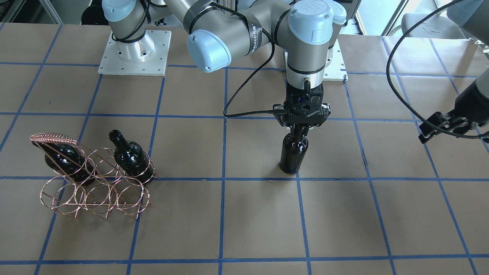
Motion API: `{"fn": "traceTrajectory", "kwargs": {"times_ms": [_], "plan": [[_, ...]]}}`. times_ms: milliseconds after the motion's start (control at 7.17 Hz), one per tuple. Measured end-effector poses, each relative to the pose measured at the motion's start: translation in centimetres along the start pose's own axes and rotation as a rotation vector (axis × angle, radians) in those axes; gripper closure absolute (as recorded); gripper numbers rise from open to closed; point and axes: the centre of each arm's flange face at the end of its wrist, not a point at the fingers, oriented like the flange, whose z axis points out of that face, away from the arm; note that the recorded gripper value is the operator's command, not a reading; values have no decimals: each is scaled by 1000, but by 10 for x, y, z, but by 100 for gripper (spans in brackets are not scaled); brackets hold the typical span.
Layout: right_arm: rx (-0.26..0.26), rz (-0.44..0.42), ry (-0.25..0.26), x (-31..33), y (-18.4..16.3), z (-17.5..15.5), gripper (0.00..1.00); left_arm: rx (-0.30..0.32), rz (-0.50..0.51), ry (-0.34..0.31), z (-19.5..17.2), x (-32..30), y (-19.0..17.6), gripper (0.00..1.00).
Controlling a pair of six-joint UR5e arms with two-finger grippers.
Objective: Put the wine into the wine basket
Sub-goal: 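Lift the black bottle with the right gripper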
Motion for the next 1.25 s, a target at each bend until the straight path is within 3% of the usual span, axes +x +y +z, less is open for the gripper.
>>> {"fn": "traceTrajectory", "kwargs": {"times_ms": [558,976,1255], "plan": [[12,-32,2,22,-7,-49,98,-2,0,0,1,1,0,0],[-20,-76,61,112,-44,-121,100,32,1,5,-16,23,5,0],[-71,-106,113,193,-63,-173,100,66,-19,11,-36,79,14,0]]}}
